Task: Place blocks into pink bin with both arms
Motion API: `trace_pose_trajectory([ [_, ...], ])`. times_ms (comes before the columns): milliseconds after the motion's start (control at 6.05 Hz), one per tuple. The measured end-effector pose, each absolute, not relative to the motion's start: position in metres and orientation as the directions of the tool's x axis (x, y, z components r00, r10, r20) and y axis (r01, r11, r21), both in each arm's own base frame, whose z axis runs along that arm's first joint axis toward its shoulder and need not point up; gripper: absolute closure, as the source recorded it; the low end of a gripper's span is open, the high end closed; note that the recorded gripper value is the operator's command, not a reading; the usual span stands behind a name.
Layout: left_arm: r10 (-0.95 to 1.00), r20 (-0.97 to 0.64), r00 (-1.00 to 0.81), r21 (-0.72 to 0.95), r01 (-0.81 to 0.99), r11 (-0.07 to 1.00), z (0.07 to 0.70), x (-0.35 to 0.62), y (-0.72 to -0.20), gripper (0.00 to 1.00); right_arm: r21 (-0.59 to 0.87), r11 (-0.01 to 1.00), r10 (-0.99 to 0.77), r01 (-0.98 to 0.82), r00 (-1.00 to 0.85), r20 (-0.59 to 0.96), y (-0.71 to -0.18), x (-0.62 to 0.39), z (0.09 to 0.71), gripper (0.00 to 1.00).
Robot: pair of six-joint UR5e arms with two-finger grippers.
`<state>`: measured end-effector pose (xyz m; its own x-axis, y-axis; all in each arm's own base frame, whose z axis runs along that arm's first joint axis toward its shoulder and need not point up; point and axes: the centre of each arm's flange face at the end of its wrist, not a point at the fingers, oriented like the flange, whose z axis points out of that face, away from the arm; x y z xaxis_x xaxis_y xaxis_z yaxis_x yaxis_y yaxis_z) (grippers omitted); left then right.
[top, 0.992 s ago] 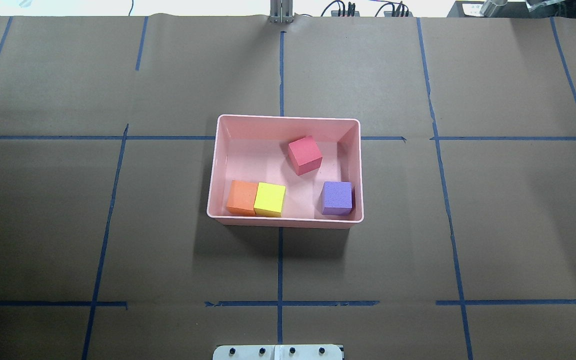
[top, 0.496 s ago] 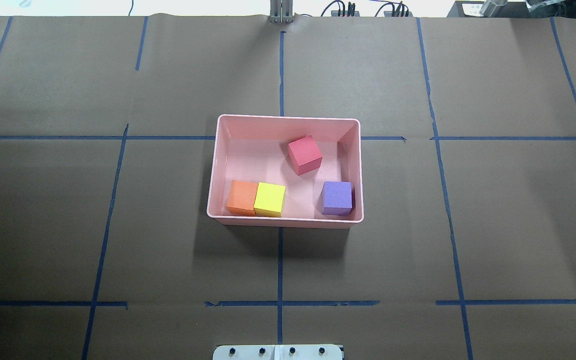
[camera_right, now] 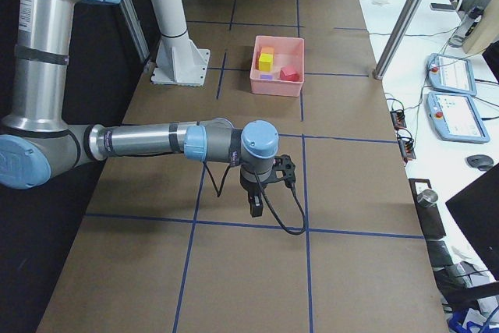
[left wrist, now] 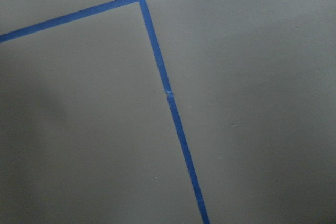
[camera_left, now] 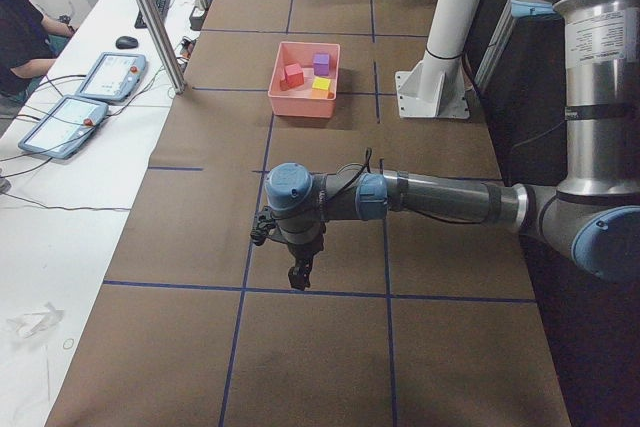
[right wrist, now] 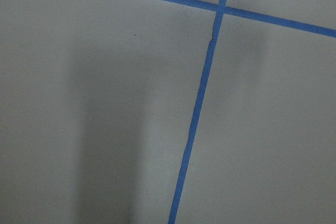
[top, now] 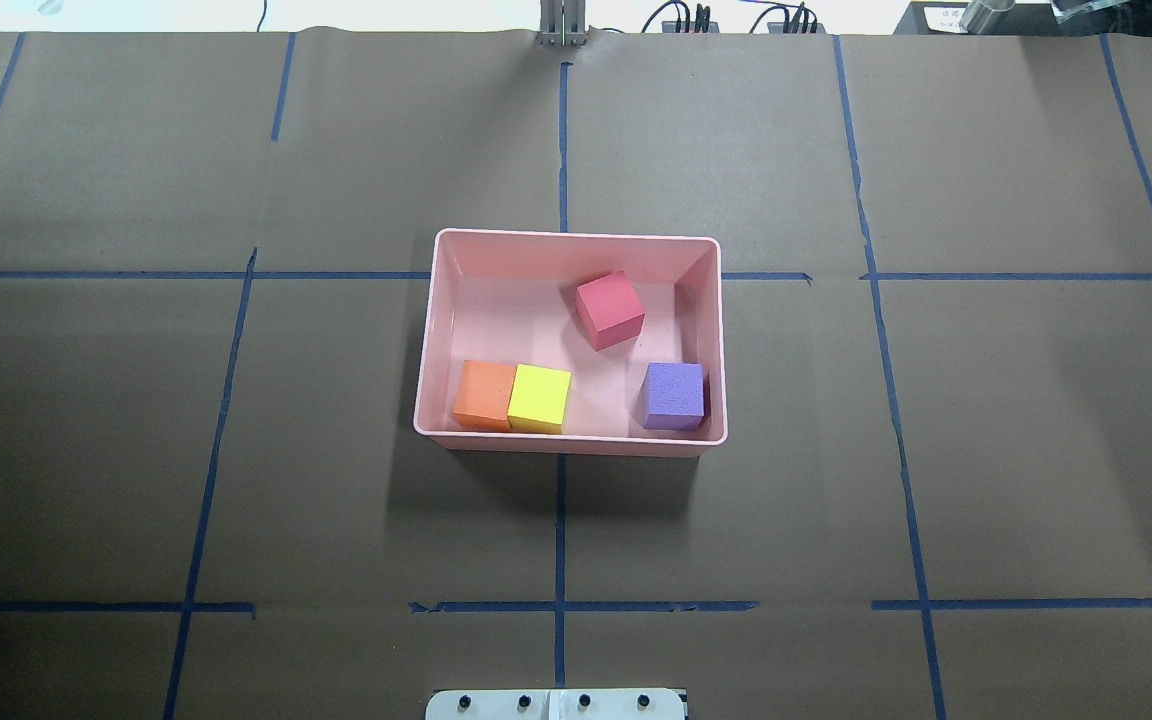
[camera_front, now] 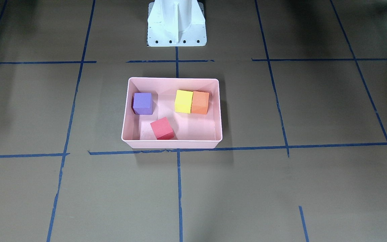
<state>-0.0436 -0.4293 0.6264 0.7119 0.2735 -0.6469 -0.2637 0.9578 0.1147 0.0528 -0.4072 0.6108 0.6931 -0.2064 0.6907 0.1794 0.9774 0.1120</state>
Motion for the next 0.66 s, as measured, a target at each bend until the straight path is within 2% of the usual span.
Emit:
trace_pose_trajectory([
  [662, 0.284, -0.615, 0.736, 0.115, -0.272, 0.955, 0.6249, -0.0471, -0.4269, 0.00, 0.114, 0.977, -0.207, 0.179, 0.691, 0.692, -0.4073, 0.0526, 0.6100, 0.00],
])
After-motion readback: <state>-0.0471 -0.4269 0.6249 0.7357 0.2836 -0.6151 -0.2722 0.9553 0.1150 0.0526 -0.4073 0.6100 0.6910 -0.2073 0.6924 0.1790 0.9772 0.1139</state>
